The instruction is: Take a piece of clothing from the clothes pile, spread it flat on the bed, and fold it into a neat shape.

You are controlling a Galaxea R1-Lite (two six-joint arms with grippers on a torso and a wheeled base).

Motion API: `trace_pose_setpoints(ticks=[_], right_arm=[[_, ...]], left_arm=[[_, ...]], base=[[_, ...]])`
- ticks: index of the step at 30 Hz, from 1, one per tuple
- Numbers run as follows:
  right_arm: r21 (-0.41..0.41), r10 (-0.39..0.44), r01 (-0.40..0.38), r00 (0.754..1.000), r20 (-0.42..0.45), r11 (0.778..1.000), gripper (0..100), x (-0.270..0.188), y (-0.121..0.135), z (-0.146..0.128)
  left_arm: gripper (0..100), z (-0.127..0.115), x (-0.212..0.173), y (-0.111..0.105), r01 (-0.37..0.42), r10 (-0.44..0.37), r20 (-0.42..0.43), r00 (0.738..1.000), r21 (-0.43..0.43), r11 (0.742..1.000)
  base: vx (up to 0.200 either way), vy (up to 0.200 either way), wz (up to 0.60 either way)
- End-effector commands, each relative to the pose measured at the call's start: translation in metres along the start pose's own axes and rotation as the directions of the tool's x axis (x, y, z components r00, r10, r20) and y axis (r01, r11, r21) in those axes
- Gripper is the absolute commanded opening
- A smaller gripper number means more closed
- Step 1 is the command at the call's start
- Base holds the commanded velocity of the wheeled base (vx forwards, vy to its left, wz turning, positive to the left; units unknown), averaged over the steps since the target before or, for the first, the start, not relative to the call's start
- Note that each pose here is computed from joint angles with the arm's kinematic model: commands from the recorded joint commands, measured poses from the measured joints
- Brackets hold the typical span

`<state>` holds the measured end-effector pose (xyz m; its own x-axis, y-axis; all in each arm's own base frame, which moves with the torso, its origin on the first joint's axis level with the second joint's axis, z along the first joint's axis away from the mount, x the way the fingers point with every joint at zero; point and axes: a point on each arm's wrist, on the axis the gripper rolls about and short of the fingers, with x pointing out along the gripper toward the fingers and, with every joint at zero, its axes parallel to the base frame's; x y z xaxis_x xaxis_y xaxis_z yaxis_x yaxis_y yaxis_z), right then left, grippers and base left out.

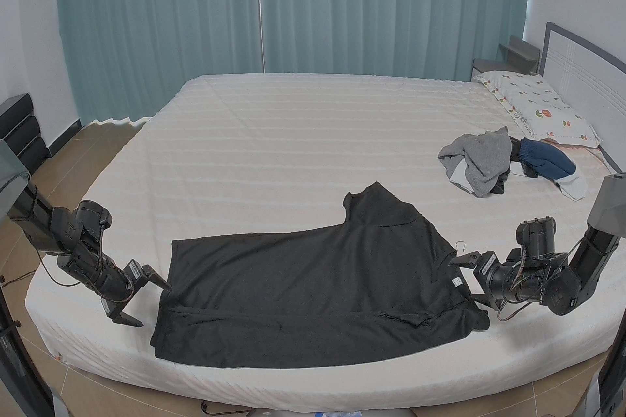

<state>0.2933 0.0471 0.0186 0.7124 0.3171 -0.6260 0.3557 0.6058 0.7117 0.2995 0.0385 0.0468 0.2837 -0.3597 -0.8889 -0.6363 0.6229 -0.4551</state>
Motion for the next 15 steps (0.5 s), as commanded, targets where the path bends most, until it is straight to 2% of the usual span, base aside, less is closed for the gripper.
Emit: trace_pose_setpoints(ticks=[1, 6, 7, 15], right_arm=[[-0.004, -0.019, 0.019, 0.999, -0.028, 1.0, 100, 0.011, -0.004, -0.005], [-0.002, -0.034, 0.034, 0.999, -0.036, 0.999, 100, 0.023, -0.01, -0.006], [-0.002, -0.038, 0.038, 0.998, -0.04, 0.999, 0, 0.025, -0.011, -0.007], [-0.016, -0.054, 0.054, 0.997, -0.057, 0.998, 0, 0.033, -0.013, -0.014]], left_arm=[[100, 0.0, 0.0, 0.0, 0.0, 0.0, 0.001, 1.0, -0.001, 1.0], [100, 0.0, 0.0, 0.0, 0.0, 0.0, 0.001, 1.0, -0.001, 1.0], [100, 0.0, 0.0, 0.0, 0.0, 0.0, 0.001, 1.0, -0.001, 1.0], [100, 0.0, 0.0, 0.0, 0.001, -0.001, 0.002, 1.0, 0.0, 1.0]], base=[[0.0, 0.0, 0.0], [0.0, 0.0, 0.0], [0.0, 0.0, 0.0], [0.0, 0.0, 0.0]])
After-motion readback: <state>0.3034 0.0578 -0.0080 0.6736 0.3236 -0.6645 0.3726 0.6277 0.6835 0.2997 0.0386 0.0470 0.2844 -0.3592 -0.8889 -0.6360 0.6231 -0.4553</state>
